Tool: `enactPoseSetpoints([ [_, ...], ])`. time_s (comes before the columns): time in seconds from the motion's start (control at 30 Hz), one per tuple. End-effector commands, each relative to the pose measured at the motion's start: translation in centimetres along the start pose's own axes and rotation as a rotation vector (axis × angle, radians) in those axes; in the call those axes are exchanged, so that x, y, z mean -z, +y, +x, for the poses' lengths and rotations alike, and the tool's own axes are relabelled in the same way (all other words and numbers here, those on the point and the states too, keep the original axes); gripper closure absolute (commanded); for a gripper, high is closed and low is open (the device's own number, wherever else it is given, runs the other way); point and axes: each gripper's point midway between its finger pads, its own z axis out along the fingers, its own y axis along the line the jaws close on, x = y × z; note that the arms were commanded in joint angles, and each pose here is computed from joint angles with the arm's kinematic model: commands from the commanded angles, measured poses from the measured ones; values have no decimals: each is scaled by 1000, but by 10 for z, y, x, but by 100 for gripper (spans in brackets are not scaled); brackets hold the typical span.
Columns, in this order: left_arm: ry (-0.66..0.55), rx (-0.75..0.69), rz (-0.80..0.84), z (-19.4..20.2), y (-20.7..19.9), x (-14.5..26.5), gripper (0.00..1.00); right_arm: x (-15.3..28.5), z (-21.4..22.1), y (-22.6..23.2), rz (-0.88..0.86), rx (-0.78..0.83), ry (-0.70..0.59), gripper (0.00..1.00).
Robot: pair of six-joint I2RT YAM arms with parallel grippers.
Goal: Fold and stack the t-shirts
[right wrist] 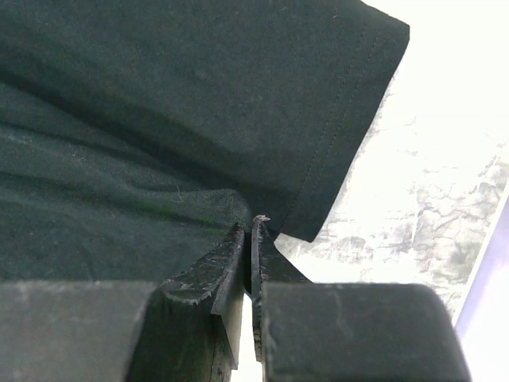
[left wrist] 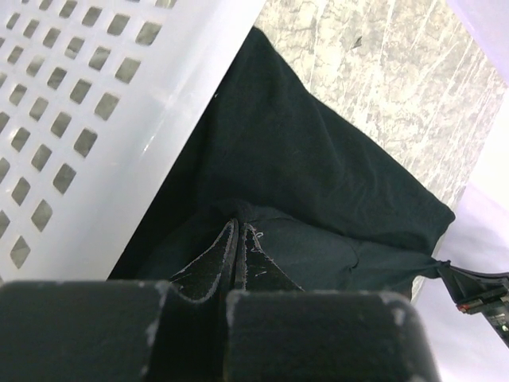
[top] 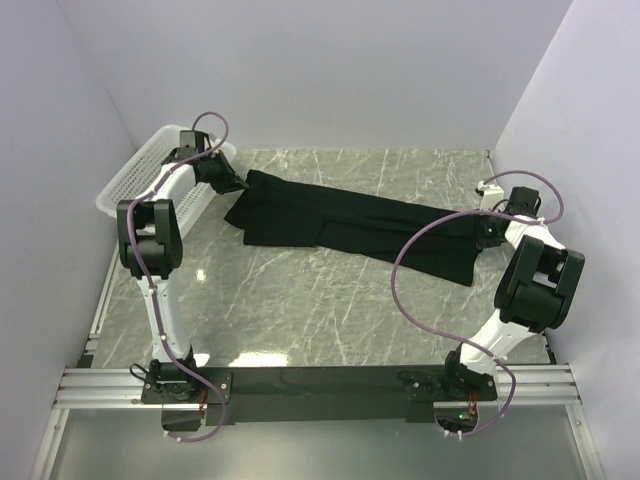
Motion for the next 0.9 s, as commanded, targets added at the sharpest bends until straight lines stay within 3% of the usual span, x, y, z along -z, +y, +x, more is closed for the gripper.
enactPoseSetpoints([
  [0.0,-58,-40,8,-19,-10,0,99,14,-13,-15,79,11,-54,91],
  [0.87,-72,-75,-18,-19,-19,-17,99,11,-13,-22,93,-28,-51,90],
])
